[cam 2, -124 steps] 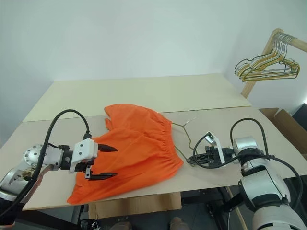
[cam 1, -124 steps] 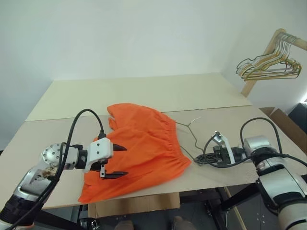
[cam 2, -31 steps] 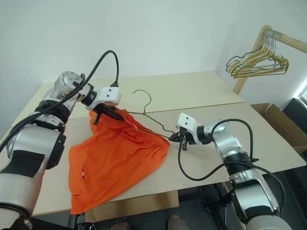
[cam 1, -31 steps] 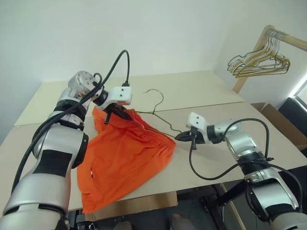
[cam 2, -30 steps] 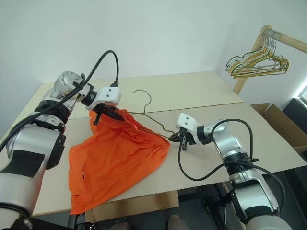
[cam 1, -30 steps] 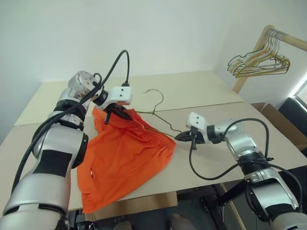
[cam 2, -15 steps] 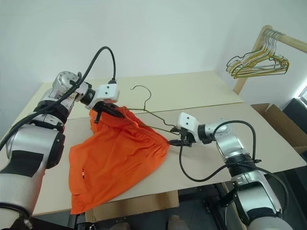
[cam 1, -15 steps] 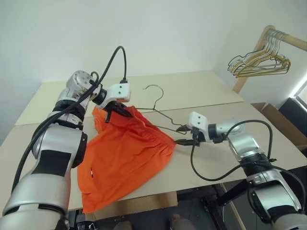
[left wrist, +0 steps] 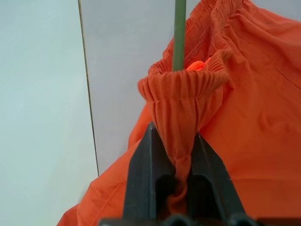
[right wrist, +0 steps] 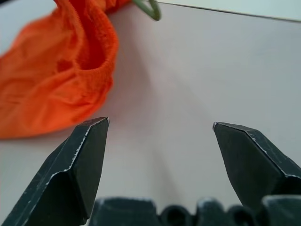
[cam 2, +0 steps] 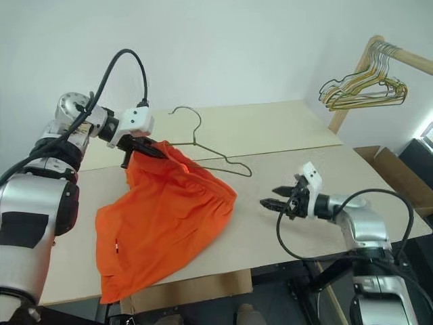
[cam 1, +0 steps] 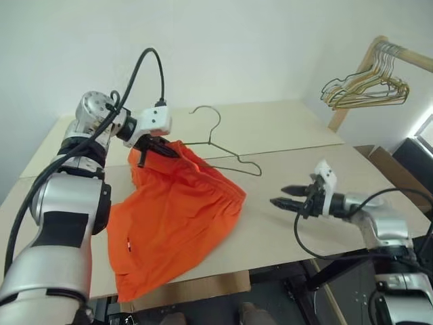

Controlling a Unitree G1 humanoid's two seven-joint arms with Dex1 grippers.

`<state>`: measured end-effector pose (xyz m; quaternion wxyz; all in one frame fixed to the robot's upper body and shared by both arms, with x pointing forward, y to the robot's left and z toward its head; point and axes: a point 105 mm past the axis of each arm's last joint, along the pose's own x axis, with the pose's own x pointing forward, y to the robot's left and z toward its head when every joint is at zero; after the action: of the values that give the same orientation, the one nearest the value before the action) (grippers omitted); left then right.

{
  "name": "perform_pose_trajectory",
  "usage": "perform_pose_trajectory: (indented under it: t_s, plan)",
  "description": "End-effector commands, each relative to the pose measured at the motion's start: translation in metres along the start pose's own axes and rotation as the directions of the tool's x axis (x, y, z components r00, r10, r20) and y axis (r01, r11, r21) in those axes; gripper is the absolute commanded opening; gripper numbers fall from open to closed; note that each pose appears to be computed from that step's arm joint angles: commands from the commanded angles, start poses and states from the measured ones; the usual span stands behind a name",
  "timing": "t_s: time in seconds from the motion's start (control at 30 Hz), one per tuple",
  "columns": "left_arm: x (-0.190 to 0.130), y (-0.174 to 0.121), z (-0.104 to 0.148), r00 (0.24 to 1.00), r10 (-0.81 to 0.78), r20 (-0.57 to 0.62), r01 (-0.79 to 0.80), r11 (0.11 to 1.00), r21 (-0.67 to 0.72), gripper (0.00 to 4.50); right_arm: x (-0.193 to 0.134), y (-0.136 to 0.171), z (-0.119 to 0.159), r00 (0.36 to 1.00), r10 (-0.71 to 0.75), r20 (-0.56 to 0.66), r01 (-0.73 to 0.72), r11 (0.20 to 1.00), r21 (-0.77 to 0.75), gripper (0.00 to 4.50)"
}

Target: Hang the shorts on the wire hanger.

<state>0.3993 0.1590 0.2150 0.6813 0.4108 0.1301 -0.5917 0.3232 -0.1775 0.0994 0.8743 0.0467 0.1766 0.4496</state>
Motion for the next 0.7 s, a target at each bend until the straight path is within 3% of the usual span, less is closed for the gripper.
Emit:
perform_pose_trajectory:
  t_s: [0.03, 0.17, 0.43, 0.53, 0.7]
  plan:
    - [-0.014, 0.014, 0.024, 0.998, 0.059, 0.033, -0.061, 0.994, 0.086, 0.0, 0.019, 0.027, 0.01, 0.994, 0.074, 0.074, -0.077, 0.996, 0.037, 4.13]
    - [-0.013, 0.015, 0.025, 0.997, 0.064, 0.04, -0.068, 0.994, 0.09, 0.0, 0.046, 0.049, -0.004, 0.99, 0.122, 0.07, -0.129, 0.987, 0.098, 4.13]
    - [-0.012, 0.015, 0.025, 0.996, 0.072, 0.043, -0.076, 0.993, 0.093, 0.0, 0.076, 0.062, -0.014, 0.988, 0.129, 0.081, -0.142, 0.971, 0.19, 4.13]
    - [-0.012, 0.015, 0.023, 0.996, 0.073, 0.045, -0.077, 0.993, 0.091, 0.0, 0.081, 0.061, -0.016, 0.989, 0.125, 0.075, -0.139, 0.963, 0.231, 3.51]
    - [-0.012, 0.014, 0.022, 0.996, 0.077, 0.054, -0.082, 0.993, 0.086, 0.0, 0.085, 0.057, -0.019, 0.993, 0.1, 0.07, -0.116, 0.955, 0.275, 1.81]
